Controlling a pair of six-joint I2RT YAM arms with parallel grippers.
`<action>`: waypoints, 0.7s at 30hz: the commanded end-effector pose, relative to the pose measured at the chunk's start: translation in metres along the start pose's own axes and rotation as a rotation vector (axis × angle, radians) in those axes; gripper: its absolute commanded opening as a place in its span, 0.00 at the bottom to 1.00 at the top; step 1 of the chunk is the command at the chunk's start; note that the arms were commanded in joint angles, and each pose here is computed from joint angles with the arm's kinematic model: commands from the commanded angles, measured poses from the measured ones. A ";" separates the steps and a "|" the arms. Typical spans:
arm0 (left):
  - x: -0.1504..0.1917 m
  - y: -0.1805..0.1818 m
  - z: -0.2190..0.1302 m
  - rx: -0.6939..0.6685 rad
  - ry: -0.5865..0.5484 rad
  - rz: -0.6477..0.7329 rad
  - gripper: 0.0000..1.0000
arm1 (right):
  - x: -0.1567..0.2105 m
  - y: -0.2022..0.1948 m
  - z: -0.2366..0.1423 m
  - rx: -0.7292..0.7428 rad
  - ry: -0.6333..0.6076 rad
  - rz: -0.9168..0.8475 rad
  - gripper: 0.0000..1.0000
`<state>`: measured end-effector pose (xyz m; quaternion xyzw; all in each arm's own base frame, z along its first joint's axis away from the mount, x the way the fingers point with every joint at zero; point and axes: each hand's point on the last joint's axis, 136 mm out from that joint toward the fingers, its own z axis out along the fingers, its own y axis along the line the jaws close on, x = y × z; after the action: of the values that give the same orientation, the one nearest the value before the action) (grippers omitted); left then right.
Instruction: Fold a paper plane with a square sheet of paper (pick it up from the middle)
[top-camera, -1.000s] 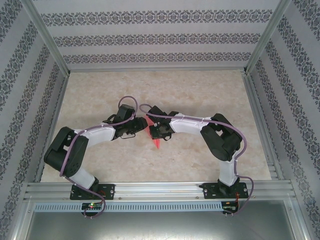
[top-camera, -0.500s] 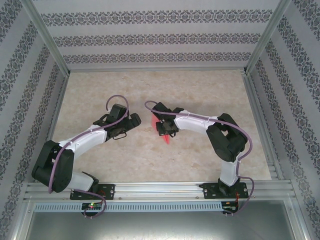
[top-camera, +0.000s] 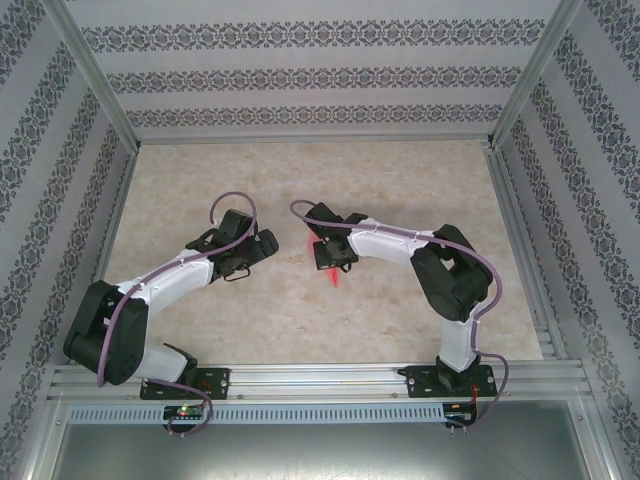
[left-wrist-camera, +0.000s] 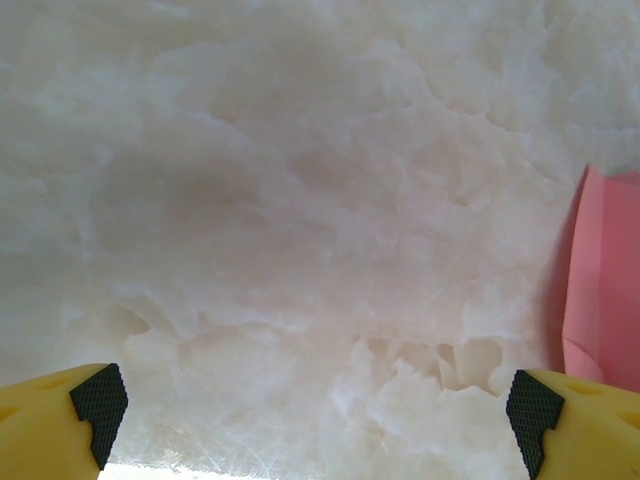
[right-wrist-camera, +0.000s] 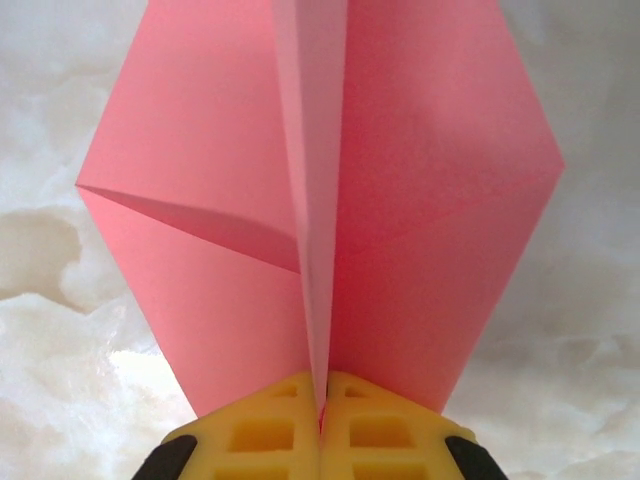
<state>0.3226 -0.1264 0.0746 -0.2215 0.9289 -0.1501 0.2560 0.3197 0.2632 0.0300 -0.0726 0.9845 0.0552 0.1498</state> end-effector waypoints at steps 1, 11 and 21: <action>-0.010 0.003 -0.004 -0.028 -0.016 0.005 1.00 | -0.030 -0.013 -0.011 0.019 -0.061 0.007 0.03; -0.012 0.005 -0.005 -0.032 -0.009 0.004 1.00 | -0.114 -0.024 0.011 -0.112 -0.098 0.018 0.05; -0.009 0.003 0.002 -0.026 0.019 0.009 1.00 | -0.128 -0.031 0.038 -0.045 -0.045 0.047 0.13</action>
<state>0.3253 -0.1216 0.0741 -0.2242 0.9312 -0.1441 0.2488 0.4627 0.2570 0.0378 -0.0456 0.9755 0.1017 0.1894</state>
